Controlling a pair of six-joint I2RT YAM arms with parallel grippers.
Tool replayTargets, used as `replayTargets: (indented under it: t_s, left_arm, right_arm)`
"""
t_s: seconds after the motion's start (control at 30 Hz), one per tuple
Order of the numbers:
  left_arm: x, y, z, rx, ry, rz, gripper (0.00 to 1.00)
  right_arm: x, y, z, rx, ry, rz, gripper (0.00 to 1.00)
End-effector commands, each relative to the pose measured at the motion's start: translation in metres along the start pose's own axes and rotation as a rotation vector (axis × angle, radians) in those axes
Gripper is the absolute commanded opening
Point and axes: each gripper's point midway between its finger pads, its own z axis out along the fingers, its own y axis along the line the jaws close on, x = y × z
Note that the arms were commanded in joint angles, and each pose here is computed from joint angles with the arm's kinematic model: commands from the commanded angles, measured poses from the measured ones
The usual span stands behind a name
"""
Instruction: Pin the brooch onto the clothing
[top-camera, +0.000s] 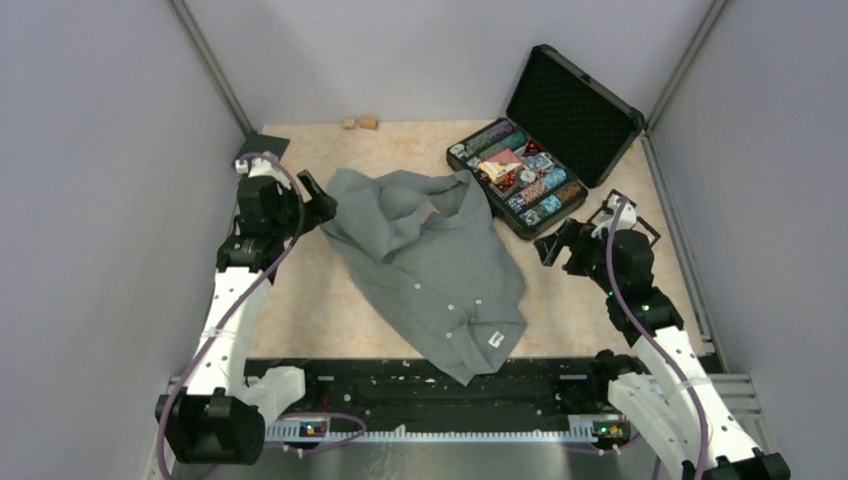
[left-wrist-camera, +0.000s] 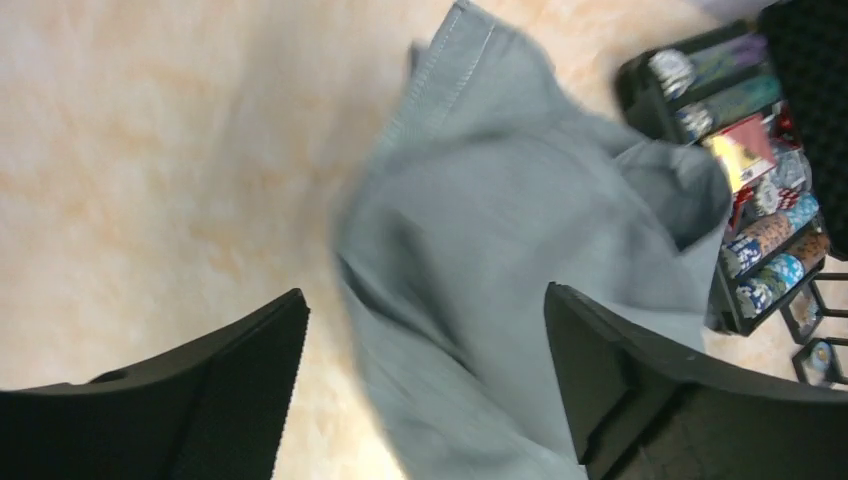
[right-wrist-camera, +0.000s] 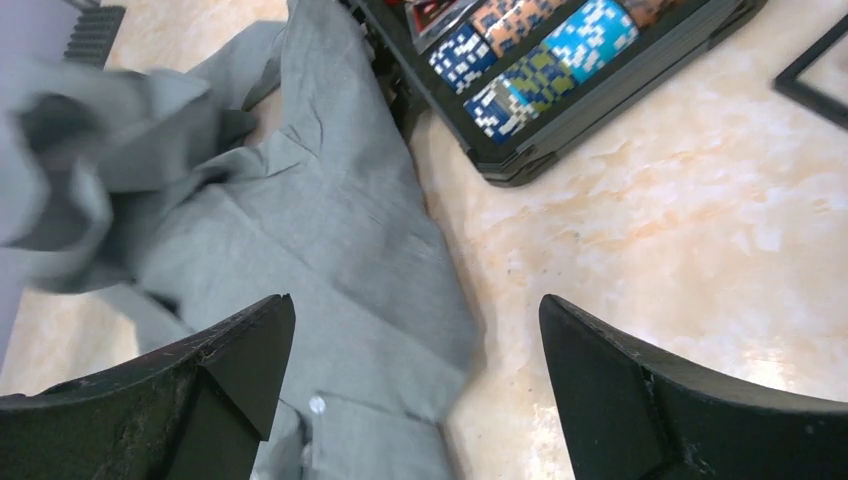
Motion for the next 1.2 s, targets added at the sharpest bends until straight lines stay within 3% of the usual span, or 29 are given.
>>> replayTargets:
  t_s: [0.0, 0.17, 0.47, 0.77, 0.83, 0.97, 1.17]
  left_arm:
    - [0.028, 0.000, -0.001, 0.070, 0.086, -0.084, 0.94]
    - [0.045, -0.003, -0.007, 0.098, 0.111, -0.052, 0.98]
    - [0.131, -0.001, 0.005, 0.116, 0.324, -0.027, 0.98]
    - [0.138, -0.016, 0.033, 0.166, 0.374, -0.055, 0.97]
    - [0.136, -0.024, 0.039, 0.175, 0.371, 0.010, 0.96]
    - [0.150, -0.057, 0.048, 0.150, 0.390, 0.298, 0.95]
    - [0.166, -0.026, 0.082, -0.173, 0.451, 0.541, 0.96]
  right_arm:
    - [0.009, 0.012, 0.005, -0.075, 0.044, 0.036, 0.94]
    - [0.039, 0.006, 0.013, -0.063, 0.135, 0.050, 0.91]
    - [0.086, 0.016, 0.030, -0.096, 0.260, 0.104, 0.87]
    - [0.109, 0.038, 0.053, -0.174, 0.277, 0.180, 0.81]
    - [0.114, 0.035, 0.057, -0.165, 0.282, 0.191, 0.80]
    - [0.123, 0.031, 0.063, -0.159, 0.293, 0.195, 0.79]
    - [0.134, 0.028, 0.066, -0.164, 0.321, 0.198, 0.80]
